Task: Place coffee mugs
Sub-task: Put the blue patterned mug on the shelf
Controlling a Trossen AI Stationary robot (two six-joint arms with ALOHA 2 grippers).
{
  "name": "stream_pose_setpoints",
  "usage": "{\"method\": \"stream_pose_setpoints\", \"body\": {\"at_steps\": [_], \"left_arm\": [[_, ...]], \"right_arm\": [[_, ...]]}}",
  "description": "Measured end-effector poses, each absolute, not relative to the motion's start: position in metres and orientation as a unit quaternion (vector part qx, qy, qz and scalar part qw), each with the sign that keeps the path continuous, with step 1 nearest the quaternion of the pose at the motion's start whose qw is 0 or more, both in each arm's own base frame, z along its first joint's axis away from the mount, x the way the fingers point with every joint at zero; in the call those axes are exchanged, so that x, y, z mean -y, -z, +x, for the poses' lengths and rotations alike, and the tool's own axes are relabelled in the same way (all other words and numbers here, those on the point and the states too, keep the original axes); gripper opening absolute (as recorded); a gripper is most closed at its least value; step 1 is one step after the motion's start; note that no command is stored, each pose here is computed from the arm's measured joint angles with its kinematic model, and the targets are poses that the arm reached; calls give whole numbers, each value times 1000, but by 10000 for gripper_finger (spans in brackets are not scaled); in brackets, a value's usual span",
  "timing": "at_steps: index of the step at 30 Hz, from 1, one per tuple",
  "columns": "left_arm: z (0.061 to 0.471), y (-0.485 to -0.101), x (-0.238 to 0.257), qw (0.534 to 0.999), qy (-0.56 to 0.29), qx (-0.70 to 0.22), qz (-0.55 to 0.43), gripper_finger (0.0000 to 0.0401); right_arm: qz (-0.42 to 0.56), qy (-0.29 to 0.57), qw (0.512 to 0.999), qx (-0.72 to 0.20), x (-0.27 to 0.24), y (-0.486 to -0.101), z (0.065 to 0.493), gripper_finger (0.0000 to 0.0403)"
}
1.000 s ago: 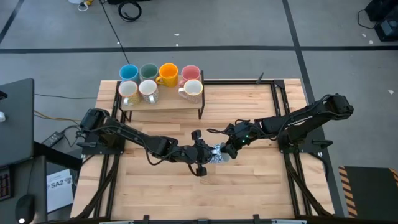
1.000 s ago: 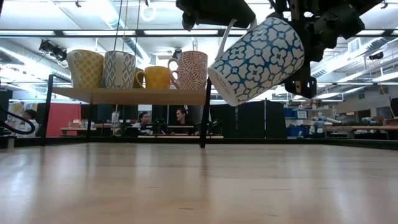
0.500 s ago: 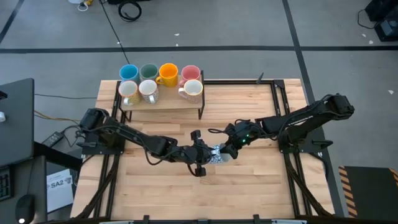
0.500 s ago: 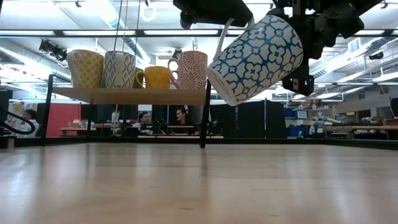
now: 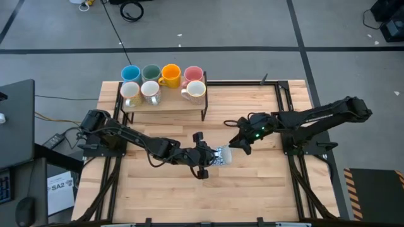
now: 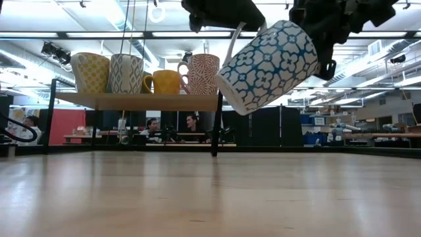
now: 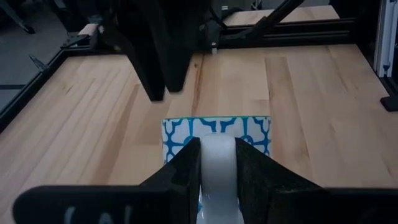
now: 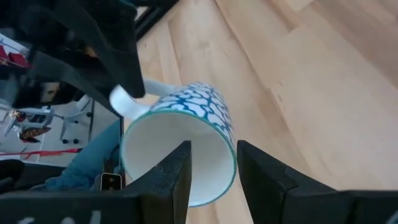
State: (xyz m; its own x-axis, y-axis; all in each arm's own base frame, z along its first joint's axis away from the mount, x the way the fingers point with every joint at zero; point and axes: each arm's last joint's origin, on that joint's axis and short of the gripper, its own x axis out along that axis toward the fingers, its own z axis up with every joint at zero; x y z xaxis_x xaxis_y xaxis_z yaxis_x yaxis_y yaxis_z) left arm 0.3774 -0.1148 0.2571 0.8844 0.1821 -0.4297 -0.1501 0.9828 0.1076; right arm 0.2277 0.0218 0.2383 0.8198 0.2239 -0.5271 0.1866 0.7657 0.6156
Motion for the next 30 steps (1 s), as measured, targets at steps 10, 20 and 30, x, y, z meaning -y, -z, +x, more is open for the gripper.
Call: {"method": "stream_pose_setpoints", "body": {"at_steps": [10, 20, 30], "left_arm": [[363, -283, 107, 963, -188, -186, 42, 81], [338, -311, 100, 910, -388, -124, 71, 81], [321, -319, 113, 831, -541, -69, 109, 82]], "right_arm": [[334, -13, 903, -269, -17, -256, 209, 133], [334, -15, 906, -258, -17, -259, 209, 133], [313, -24, 916, -250, -17, -260, 210, 133]]}}
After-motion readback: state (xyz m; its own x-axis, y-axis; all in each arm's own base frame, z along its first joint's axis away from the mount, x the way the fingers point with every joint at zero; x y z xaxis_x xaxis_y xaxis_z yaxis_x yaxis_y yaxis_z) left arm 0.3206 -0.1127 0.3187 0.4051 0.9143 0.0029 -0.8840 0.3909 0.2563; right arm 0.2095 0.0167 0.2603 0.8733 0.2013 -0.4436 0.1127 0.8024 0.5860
